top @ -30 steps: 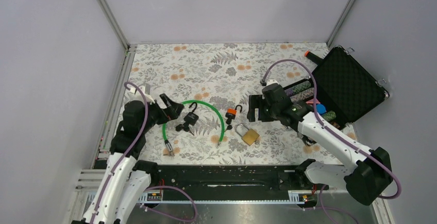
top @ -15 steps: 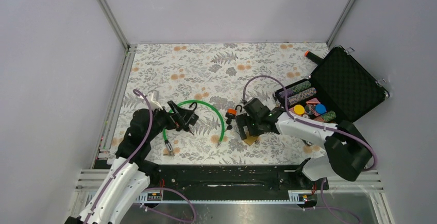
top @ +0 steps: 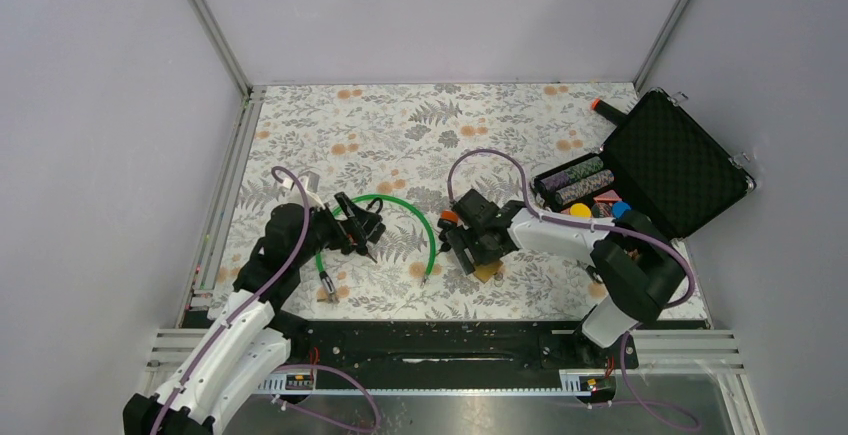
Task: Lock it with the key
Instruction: Pick up the lock from the center of the board.
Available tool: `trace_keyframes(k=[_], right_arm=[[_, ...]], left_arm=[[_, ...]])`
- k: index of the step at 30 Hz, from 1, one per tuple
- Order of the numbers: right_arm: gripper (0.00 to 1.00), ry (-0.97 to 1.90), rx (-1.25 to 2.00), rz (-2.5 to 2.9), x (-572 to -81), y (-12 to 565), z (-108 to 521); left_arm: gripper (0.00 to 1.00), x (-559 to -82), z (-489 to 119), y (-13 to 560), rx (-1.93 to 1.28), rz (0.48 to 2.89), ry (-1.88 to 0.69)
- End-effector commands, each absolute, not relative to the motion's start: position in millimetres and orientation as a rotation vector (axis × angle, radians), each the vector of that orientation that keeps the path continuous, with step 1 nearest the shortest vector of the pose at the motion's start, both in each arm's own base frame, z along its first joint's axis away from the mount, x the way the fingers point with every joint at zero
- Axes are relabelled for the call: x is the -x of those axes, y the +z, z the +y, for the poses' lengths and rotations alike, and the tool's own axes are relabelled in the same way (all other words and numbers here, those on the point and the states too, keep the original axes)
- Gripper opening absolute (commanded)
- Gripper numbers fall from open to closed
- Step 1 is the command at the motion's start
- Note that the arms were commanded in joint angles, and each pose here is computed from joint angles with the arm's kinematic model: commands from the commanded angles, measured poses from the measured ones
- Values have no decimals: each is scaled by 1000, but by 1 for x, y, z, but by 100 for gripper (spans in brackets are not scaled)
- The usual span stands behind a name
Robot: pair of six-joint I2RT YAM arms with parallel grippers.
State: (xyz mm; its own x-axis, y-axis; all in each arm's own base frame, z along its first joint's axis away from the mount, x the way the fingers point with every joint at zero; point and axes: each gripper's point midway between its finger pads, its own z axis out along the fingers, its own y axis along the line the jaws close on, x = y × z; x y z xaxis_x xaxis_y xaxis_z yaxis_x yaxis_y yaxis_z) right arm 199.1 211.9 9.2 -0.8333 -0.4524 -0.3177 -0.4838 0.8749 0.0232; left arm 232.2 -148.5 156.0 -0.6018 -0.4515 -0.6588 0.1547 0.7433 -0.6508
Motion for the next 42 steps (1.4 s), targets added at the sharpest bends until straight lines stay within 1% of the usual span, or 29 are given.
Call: trace_keyframes(k=[1, 2, 5, 6, 8, 15, 20, 23, 29, 33, 37, 42], right_arm=[[78, 34, 700, 2756, -203, 7, 205], [75, 21, 693, 2756, -204, 6, 204], [60, 24, 681, 2751, -205, 7, 206], [57, 37, 669, 2746, -206, 10, 207], [55, 89, 634, 2715, -209, 21, 214], [54, 365, 348, 2520, -230, 101, 246], [55, 640, -45, 2417, -240, 159, 272], [56, 801, -303, 2368, -245, 183, 285], [57, 996, -740, 2265, -255, 209, 293], [57, 1065, -929, 2211, -255, 214, 290], [57, 1118, -994, 2162, -254, 222, 287], [57, 1188, -986, 2167, -250, 228, 293]], left_arm=[[99, -247, -146, 189, 209, 1944, -841], [99, -247, -146, 189, 209, 1944, -841], [99, -248, -147, 189, 211, 1949, -841], [99, -248, -147, 189, 213, 1948, -843], [99, -247, -148, 189, 209, 1949, -852], [99, -242, -167, 191, 133, 1935, -948], [99, -235, -190, 207, 29, 1869, -1041], [99, -229, -208, 218, -65, 1815, -1090], [99, -214, -246, 225, -241, 1738, -1171], [97, -209, -266, 223, -318, 1725, -1190], [95, -211, -285, 227, -324, 1731, -1231], [85, -228, -303, 224, -245, 1787, -1237]])
